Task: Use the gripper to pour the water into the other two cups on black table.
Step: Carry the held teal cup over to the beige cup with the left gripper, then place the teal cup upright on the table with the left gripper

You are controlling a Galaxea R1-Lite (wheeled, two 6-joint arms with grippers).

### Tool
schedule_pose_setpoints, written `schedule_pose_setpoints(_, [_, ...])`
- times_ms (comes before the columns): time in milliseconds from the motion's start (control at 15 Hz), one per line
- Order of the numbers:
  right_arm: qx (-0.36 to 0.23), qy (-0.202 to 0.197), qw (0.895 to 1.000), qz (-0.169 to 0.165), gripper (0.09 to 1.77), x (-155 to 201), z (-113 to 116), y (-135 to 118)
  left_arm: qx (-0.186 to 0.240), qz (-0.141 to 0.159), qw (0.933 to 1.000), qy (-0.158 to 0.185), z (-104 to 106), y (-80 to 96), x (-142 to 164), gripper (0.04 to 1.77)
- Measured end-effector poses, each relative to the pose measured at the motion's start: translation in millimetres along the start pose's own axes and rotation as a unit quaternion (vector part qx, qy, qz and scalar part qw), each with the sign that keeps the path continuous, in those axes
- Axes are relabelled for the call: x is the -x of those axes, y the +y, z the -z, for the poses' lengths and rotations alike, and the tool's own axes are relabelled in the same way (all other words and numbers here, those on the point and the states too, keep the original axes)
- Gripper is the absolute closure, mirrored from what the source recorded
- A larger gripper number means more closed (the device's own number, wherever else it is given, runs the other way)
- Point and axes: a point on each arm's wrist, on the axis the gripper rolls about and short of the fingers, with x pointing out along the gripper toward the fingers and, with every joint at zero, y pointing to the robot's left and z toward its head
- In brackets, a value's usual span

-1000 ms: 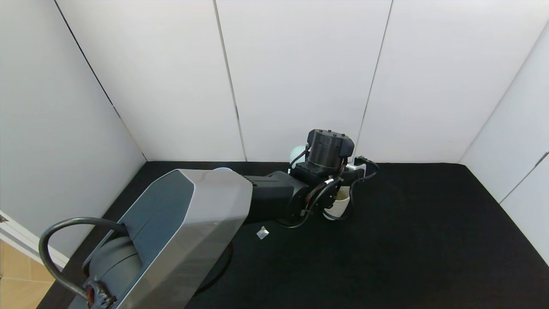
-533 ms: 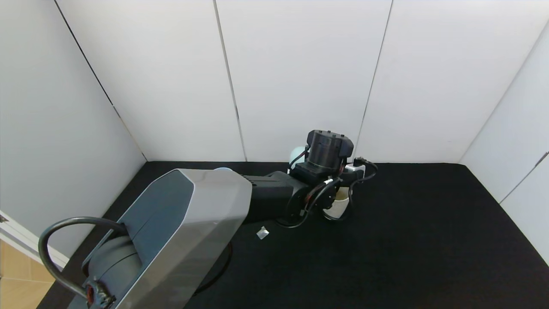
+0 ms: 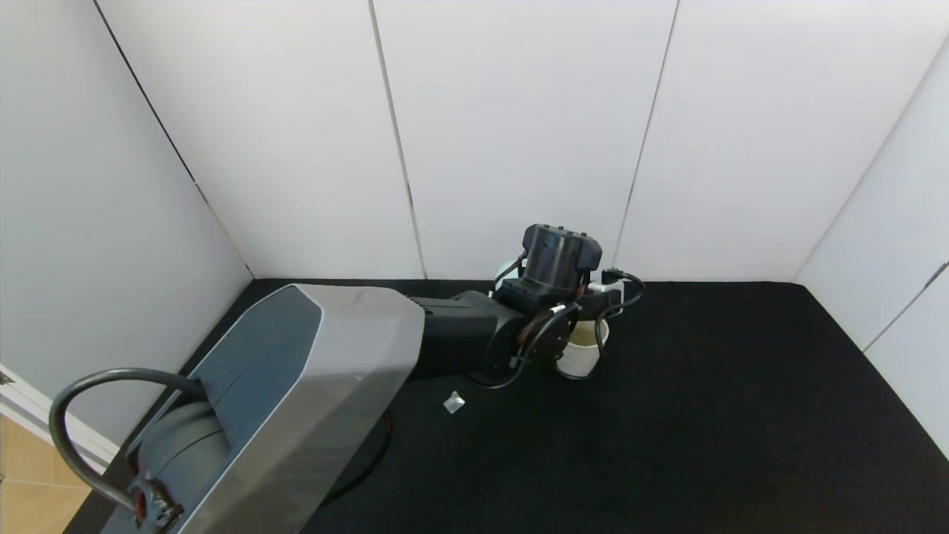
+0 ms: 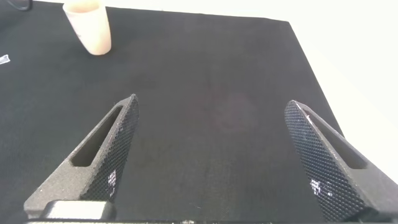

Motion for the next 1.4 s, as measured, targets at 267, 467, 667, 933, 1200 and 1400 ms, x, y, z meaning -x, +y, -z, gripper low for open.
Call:
schedule_pose_setpoints(267, [0.0, 0.0, 1.0, 0.0, 0.15, 0, 0, 0, 0.049, 0.027, 0.9984, 0.001, 16, 1.1, 8, 0.62])
schedule_pose_setpoints(467, [0.0, 0.0, 1.0, 0.001, 0.15, 0, 0, 0, 0.11, 0.048, 0.9927, 0.01, 41, 5.3, 13, 0.62])
schedule_pose_setpoints(667, [0.0, 0.0, 1.0, 0.001, 0.15, 0, 0, 0, 0.184, 0.058, 0.981, 0.02, 67, 15.1, 19, 0.62])
schedule_pose_setpoints(933, [0.0, 0.0, 1.0, 0.001, 0.15, 0, 0, 0, 0.279, 0.088, 0.956, 0.025, 102, 18.2, 29, 0.62])
schedule_pose_setpoints(1200, [0.0, 0.0, 1.0, 0.001, 0.15, 0, 0, 0, 0.349, 0.087, 0.9327, 0.019, 142, 18.0, 41, 0.62])
schedule_pose_setpoints(1400, [0.0, 0.0, 1.0, 0.001, 0.15, 0, 0, 0, 0.391, 0.072, 0.9173, 0.014, 184, 12.5, 51, 0.62])
